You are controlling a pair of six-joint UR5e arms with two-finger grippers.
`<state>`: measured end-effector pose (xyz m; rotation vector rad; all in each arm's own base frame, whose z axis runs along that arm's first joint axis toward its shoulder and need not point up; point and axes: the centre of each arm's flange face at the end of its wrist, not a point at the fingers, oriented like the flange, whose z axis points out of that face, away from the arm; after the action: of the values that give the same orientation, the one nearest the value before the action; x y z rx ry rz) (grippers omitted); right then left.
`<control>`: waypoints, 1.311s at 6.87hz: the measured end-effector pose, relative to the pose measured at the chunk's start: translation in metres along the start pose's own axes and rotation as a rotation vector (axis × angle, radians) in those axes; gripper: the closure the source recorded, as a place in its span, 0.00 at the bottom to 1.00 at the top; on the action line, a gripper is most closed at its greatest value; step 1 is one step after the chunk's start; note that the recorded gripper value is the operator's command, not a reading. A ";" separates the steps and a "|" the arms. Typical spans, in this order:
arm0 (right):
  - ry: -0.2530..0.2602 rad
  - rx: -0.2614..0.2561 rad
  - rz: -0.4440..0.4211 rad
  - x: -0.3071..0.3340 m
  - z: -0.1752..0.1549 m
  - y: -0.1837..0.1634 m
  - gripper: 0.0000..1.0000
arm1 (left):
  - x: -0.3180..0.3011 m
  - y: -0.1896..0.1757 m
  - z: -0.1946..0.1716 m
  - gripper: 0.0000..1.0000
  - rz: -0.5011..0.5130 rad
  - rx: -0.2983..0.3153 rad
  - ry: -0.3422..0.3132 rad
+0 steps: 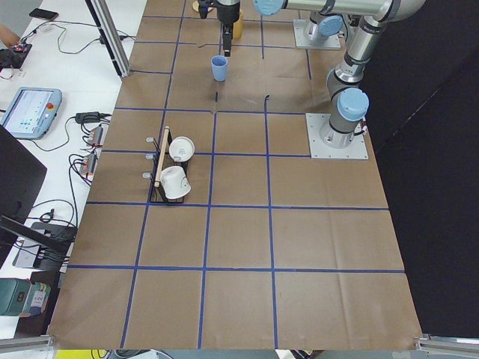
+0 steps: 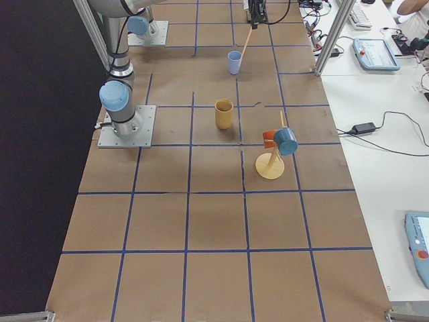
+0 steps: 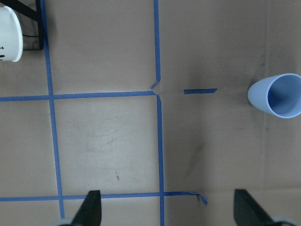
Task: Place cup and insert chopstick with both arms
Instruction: 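Lift the pink chopstick out of the bamboo cup and carry it over the blue cup, then lower the pink chopstick into the light blue cup and open the right gripper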
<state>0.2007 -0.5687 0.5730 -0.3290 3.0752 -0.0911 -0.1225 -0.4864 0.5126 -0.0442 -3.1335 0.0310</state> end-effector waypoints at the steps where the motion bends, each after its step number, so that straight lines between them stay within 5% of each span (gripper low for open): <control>1: -0.030 0.007 0.021 -0.029 0.006 -0.002 0.99 | 0.000 0.000 0.000 0.00 0.000 0.000 0.000; 5: -0.064 0.034 0.057 -0.135 0.059 -0.022 0.99 | -0.002 -0.004 0.004 0.00 -0.011 -0.004 0.000; 9: -0.053 0.003 0.081 -0.147 0.100 -0.032 0.99 | -0.003 -0.004 0.004 0.00 -0.014 0.000 -0.001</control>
<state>0.3567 -0.5742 0.4815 -0.2022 3.0308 -0.0819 -0.1198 -0.4902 0.5089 -0.0224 -3.1348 0.0312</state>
